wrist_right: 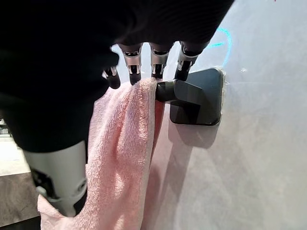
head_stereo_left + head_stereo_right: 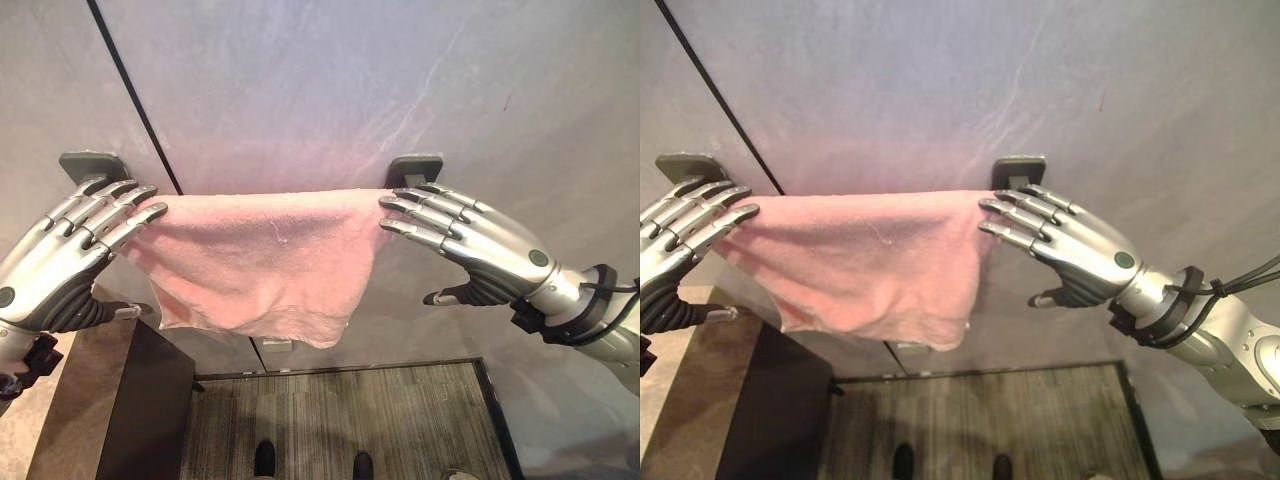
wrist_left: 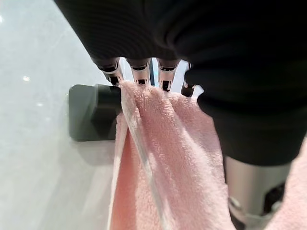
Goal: Put brush and paste in cup on sink, flatten towel.
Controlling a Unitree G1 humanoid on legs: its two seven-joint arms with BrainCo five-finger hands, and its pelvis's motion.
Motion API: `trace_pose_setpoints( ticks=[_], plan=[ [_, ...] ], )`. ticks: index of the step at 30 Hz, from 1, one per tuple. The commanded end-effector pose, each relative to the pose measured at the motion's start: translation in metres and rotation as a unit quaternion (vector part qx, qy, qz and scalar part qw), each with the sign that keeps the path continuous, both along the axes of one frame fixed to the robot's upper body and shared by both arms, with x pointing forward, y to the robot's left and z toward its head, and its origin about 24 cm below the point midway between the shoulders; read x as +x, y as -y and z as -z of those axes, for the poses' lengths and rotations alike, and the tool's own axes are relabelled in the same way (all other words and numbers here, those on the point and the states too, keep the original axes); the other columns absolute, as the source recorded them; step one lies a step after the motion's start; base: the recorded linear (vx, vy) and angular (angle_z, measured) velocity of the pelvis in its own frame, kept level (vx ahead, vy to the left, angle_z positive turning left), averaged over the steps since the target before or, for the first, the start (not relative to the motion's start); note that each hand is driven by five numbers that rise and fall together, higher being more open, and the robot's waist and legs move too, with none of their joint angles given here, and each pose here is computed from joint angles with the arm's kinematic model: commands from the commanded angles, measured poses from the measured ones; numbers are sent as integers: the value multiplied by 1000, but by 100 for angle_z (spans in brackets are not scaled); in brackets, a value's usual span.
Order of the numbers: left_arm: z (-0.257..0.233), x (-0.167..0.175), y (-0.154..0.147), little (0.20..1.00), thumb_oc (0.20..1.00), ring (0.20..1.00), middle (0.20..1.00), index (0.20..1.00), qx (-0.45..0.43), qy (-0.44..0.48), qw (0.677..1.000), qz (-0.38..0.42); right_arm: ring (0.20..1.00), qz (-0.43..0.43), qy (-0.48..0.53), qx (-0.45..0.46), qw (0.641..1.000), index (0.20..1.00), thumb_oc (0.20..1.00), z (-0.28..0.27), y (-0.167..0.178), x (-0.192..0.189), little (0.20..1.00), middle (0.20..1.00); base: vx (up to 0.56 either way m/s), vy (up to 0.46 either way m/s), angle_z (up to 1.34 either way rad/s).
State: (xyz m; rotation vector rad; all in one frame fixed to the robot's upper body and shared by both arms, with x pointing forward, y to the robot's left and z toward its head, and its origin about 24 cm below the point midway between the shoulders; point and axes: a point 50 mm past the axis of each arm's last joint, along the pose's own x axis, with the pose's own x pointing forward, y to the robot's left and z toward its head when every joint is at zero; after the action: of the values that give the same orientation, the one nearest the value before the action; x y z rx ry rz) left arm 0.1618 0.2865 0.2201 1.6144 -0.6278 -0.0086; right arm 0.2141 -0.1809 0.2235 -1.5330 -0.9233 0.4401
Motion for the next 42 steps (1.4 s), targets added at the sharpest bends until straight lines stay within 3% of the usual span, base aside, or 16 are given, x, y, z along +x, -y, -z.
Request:
trace_pose_setpoints(
  ticks=[1,13,17,24,31,37,42],
  plan=[
    [23,3,-33,1000,1000,1000,1000,1000,-17,-64,993,-95,1000,63,-35,7,997,1000,1000,15,15,12,1000,1000,0,0,0],
    [43,8,-37,1000,1000,1000,1000,1000,-103,-52,987,-114,1000,10,-53,45,998,1000,1000,17,-8,11,1000,1000,0,0,0],
    [53,9,-35,1000,1000,1000,1000,1000,-188,-41,975,-110,1000,0,-70,74,995,1000,1000,23,-14,13,1000,1000,0,0,0],
    [58,15,-31,1000,1000,1000,1000,1000,-195,-44,974,-106,1000,3,-69,110,992,1000,1000,25,-16,17,1000,1000,0,0,0],
    [61,22,-24,1000,1000,1000,1000,1000,-247,-11,965,-86,1000,-39,-71,301,950,1000,1000,19,-20,16,1000,1000,0,0,0],
    [58,30,-14,1000,1000,1000,1000,1000,-346,41,936,-50,1000,-62,-69,384,919,1000,1000,15,-24,17,1000,1000,0,0,0],
    [53,33,-2,1000,1000,1000,1000,1000,-458,94,884,-1,1000,-52,-68,421,903,1000,1000,17,-19,17,1000,1000,0,0,0]
  ],
)
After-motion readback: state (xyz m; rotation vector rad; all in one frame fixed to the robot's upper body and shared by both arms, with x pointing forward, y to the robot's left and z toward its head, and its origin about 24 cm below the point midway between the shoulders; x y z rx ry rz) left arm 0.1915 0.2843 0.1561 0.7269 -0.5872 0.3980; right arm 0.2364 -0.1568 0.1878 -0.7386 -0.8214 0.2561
